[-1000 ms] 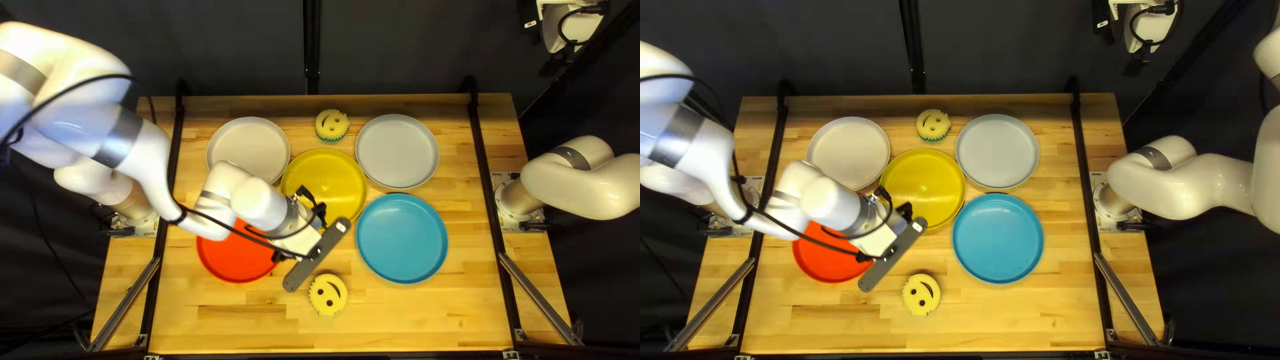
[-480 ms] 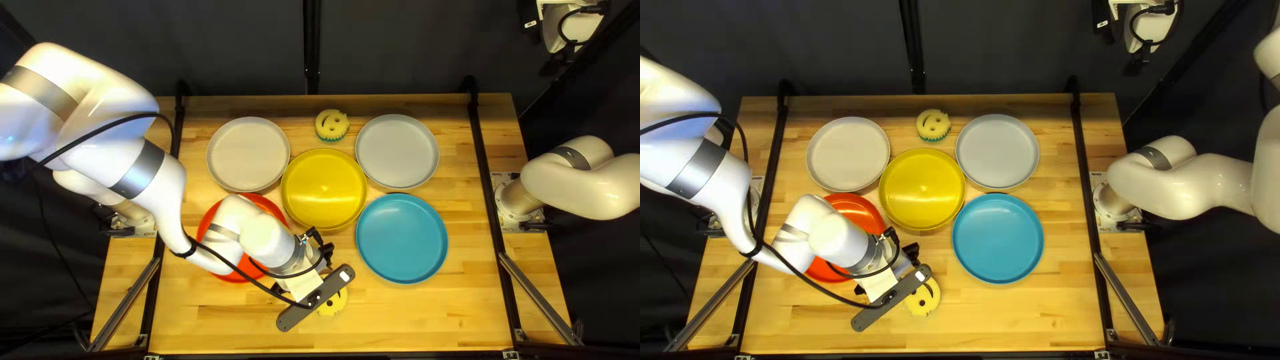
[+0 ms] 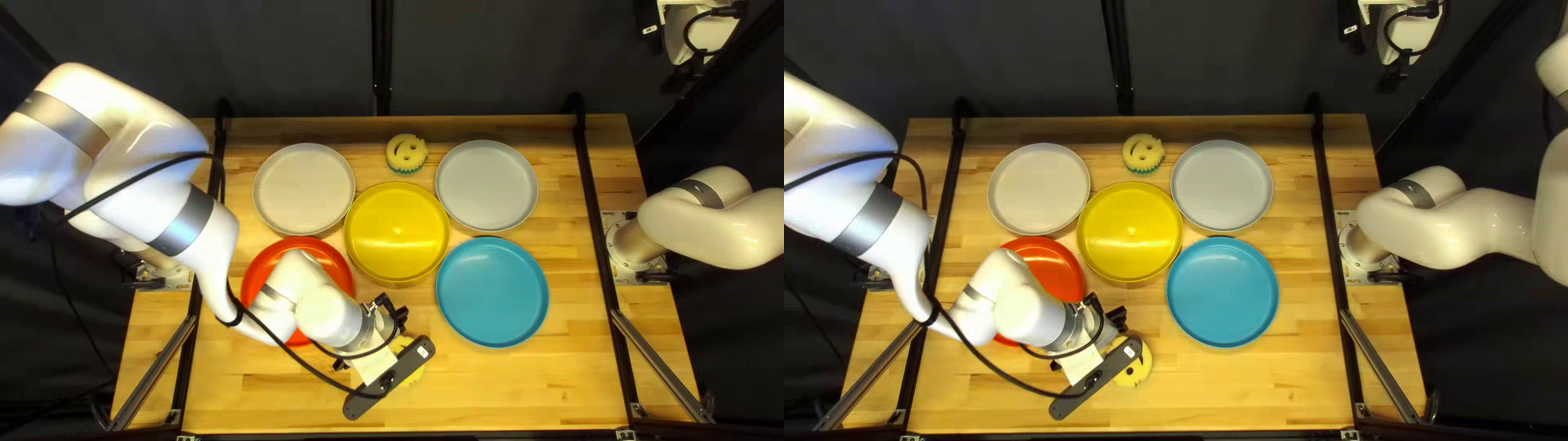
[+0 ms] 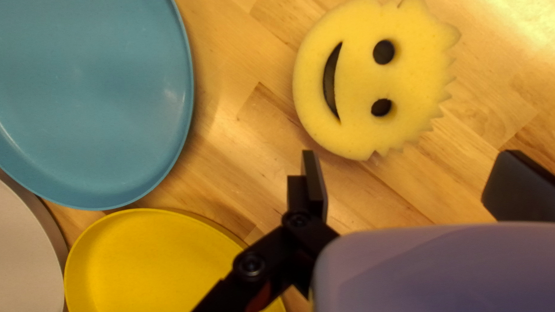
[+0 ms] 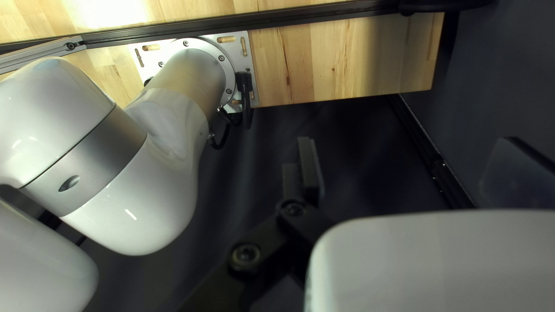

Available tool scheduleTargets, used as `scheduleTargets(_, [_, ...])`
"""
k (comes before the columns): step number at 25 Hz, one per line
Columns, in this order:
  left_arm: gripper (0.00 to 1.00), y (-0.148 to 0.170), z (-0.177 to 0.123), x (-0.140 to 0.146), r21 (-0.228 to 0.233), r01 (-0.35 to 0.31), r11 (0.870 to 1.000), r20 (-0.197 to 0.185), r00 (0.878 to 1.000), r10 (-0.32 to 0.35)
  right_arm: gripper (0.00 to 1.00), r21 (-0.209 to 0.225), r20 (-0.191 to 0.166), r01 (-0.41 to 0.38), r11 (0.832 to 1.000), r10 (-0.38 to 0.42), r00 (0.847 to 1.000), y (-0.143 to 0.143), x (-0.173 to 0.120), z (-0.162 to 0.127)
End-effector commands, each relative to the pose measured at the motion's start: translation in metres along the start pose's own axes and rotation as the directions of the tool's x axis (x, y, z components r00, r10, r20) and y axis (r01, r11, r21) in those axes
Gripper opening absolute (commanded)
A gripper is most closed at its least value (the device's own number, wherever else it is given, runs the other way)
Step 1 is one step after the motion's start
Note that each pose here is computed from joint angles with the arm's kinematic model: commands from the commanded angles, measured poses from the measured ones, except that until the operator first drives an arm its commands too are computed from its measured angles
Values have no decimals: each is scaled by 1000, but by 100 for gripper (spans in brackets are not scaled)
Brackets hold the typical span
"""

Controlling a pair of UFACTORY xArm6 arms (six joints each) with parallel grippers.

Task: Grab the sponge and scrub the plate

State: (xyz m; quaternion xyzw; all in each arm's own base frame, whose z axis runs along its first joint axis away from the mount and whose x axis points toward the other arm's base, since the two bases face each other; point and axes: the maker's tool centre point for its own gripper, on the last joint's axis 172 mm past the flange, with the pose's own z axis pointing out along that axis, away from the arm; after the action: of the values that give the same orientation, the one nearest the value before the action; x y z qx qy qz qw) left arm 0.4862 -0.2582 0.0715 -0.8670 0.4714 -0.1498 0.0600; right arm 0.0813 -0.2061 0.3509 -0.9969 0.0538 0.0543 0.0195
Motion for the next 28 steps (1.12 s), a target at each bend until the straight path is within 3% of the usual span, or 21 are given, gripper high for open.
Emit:
scheduleTargets(1, [100, 6, 21, 13, 20, -25, 999, -11, 1000, 25, 100, 0, 0, 0, 1000, 0, 1000, 0, 0, 0])
scheduleTargets(9, [100, 4, 43, 12, 17, -49, 999, -27, 998, 50, 100, 0, 0, 0, 1000, 0, 1000, 0, 0, 0])
scheduleTargets(17, [100, 15, 8, 1, 33, -40, 999, 8, 999, 40, 100, 0, 0, 0, 1000, 0, 1000, 0, 0, 0])
scheduleTargets(28, [100, 23, 7, -13, 44, -38, 998, 18, 999, 37, 100, 0, 0, 0, 1000, 0, 1000, 0, 0, 0])
